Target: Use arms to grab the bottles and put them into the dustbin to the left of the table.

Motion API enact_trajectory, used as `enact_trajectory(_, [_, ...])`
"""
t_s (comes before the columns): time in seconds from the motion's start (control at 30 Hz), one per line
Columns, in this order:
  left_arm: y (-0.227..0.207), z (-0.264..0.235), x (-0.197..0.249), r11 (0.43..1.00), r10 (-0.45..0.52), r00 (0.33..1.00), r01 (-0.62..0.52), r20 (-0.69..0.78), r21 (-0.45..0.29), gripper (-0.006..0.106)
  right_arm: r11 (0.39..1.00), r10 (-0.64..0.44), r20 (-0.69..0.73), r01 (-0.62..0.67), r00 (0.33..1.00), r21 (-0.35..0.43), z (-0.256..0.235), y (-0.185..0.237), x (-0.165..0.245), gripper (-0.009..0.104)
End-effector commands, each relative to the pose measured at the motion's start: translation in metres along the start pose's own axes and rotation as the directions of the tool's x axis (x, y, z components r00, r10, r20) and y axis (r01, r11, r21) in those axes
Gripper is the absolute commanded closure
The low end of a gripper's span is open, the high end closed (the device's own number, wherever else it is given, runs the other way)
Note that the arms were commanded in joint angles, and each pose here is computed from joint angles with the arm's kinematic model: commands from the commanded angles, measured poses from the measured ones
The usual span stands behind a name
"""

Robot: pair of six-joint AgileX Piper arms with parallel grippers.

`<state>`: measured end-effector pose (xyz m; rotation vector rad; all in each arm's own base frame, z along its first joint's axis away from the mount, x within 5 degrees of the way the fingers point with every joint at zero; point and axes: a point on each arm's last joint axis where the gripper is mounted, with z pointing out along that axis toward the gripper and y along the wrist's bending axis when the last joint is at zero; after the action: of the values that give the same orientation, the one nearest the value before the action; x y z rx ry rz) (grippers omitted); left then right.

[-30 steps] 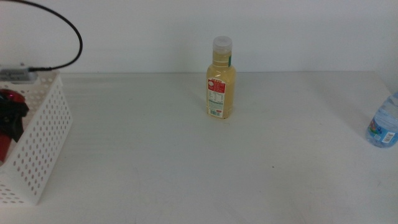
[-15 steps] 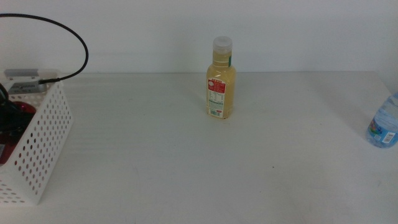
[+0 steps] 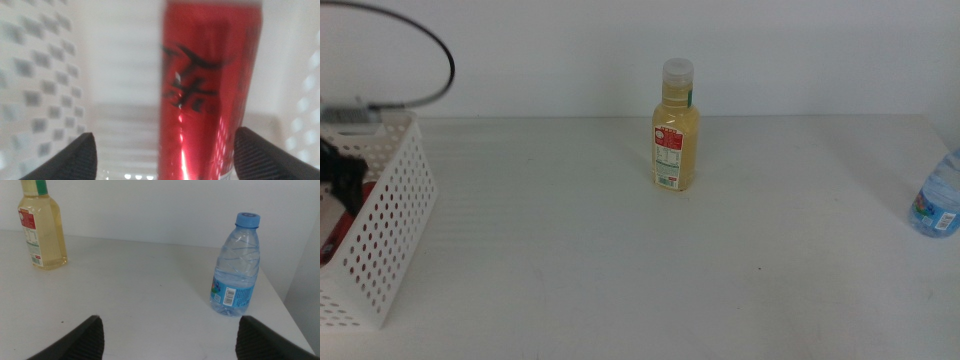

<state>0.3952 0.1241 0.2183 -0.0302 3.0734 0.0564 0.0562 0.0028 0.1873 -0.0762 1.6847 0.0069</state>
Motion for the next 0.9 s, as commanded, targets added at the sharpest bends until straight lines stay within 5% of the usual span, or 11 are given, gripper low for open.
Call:
enact_trajectory(0.0, [-0.008, -0.059, 0.006, 0.999, -0.034, 0.997, 0.036, 0.064, -0.038, 0.010, 1.000, -0.015, 0.107, 0.013, 0.994, 0.014, -0.003, -0.001, -0.011, 0.019])
enact_trajectory(0.4, [-0.090, -0.158, 0.026, 0.998, 0.063, 0.904, -0.050, 0.422, -0.043, 0.029, 1.000, -0.015, 0.107, 0.013, 0.994, 0.014, -0.003, -0.001, -0.011, 0.019])
enact_trajectory(0.87, [-0.155, -0.188, 0.132, 0.964, 0.206, 0.627, -0.260, 0.751, -0.047, 0.033, 1.000, -0.015, 0.107, 0.013, 0.994, 0.014, -0.003, -0.001, -0.011, 0.019])
